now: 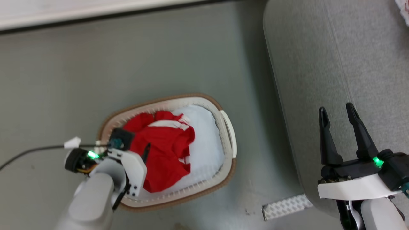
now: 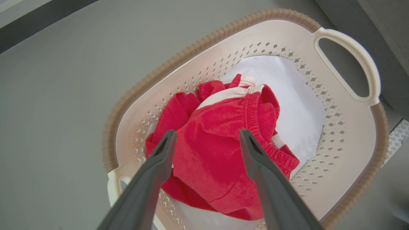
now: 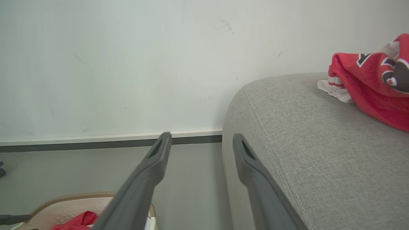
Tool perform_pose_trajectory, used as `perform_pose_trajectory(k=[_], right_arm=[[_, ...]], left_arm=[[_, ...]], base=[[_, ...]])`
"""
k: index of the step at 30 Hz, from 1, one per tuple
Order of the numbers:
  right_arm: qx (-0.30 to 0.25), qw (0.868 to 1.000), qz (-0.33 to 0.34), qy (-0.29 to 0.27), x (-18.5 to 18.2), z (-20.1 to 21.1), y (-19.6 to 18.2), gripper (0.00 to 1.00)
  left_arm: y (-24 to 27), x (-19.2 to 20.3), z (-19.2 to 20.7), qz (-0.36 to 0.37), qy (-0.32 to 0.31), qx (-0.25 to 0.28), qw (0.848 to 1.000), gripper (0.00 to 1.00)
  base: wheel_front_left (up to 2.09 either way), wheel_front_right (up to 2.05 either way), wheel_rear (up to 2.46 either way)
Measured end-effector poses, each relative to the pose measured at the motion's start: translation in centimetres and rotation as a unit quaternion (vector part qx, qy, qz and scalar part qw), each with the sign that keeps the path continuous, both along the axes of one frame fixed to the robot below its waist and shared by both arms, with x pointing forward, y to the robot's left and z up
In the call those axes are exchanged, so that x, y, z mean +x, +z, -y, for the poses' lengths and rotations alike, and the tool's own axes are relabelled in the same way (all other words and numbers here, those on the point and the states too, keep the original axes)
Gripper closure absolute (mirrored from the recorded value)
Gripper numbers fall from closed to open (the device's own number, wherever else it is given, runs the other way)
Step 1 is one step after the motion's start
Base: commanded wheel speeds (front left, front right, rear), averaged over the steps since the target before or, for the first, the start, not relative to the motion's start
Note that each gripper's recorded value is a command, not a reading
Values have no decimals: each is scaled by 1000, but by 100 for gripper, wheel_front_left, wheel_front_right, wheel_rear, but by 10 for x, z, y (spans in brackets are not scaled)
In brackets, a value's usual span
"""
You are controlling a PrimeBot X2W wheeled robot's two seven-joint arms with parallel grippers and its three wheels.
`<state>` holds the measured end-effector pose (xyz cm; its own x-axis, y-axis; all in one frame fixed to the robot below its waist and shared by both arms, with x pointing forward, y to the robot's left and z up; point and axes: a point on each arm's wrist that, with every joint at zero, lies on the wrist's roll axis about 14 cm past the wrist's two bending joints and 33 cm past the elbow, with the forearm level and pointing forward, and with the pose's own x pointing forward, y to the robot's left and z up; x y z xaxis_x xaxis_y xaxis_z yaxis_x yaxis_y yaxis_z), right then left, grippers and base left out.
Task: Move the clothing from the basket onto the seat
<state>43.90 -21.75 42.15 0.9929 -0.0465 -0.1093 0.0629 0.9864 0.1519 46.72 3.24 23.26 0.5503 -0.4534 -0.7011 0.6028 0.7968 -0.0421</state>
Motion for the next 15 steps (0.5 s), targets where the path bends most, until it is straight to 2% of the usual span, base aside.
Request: perform_pose_trajectory(k=[6,15], right_arm=[[9,1000,-28,-9,4,5,-24,0],[18,999,-35,-5,15,3,-36,0]], left_arm=[[-44,2,2,-44,-14,42,998,0],[-68,21,-7,-45,-11,77,996,0]], base=[[0,0,0],[0,0,0]])
